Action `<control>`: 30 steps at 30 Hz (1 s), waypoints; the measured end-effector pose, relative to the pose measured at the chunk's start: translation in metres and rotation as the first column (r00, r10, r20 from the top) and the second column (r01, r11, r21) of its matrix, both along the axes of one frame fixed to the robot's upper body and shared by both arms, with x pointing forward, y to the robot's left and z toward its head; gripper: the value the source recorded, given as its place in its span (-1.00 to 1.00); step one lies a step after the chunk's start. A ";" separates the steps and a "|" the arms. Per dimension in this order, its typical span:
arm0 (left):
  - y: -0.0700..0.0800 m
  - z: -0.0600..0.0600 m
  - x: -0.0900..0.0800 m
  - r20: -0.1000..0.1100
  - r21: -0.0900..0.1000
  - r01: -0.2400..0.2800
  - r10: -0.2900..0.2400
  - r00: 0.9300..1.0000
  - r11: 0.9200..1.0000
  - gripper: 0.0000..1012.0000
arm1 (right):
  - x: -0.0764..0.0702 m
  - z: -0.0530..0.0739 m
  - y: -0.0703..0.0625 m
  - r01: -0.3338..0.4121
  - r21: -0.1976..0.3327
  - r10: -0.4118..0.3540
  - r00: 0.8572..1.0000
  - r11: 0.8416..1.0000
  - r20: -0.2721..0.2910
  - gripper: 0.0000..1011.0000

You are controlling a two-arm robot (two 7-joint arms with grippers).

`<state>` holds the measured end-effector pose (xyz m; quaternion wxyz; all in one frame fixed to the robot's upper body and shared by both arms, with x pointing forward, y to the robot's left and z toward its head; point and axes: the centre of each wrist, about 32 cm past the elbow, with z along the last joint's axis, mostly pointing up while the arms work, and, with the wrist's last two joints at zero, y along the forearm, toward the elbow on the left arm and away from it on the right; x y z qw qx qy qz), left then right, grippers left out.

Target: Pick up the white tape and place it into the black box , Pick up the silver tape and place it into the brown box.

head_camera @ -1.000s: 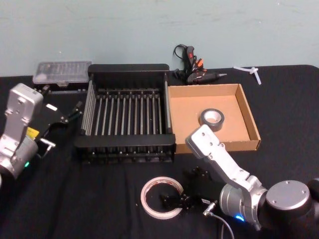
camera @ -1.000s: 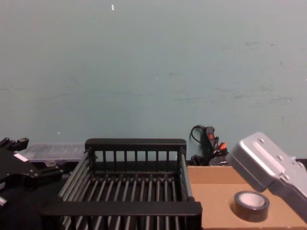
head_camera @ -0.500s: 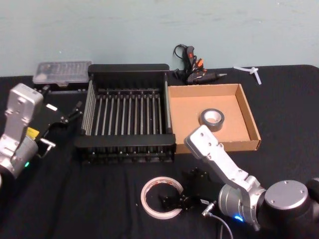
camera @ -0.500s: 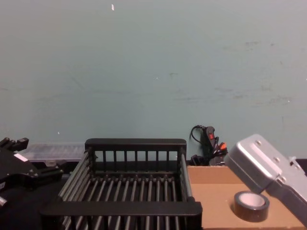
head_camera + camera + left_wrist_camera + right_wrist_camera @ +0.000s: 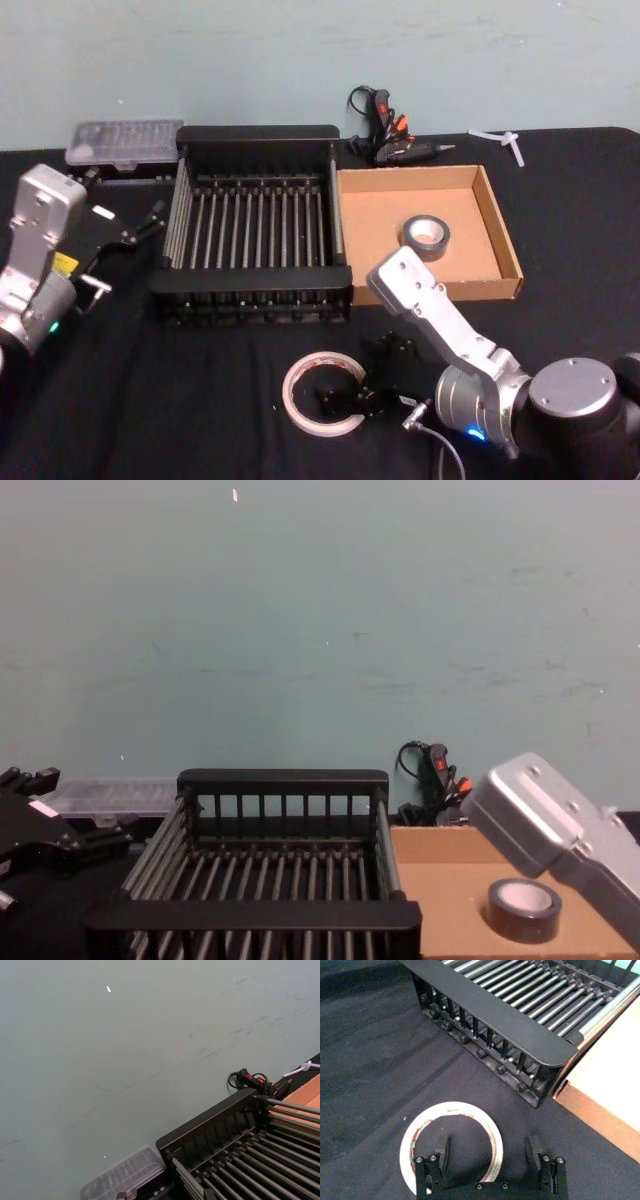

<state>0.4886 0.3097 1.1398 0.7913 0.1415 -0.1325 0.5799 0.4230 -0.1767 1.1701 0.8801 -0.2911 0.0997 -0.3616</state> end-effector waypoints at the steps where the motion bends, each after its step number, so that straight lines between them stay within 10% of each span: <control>1: 0.000 0.000 0.000 0.000 0.000 0.000 0.000 1.000 1.000 0.98 | 0.000 0.000 0.000 -0.001 0.001 0.001 1.000 1.000 0.001 0.98; 30: 0.000 0.000 0.000 0.000 0.000 0.000 0.000 1.000 1.000 0.98 | -0.005 -0.003 0.002 -0.004 -0.007 0.004 1.000 1.000 -0.014 0.98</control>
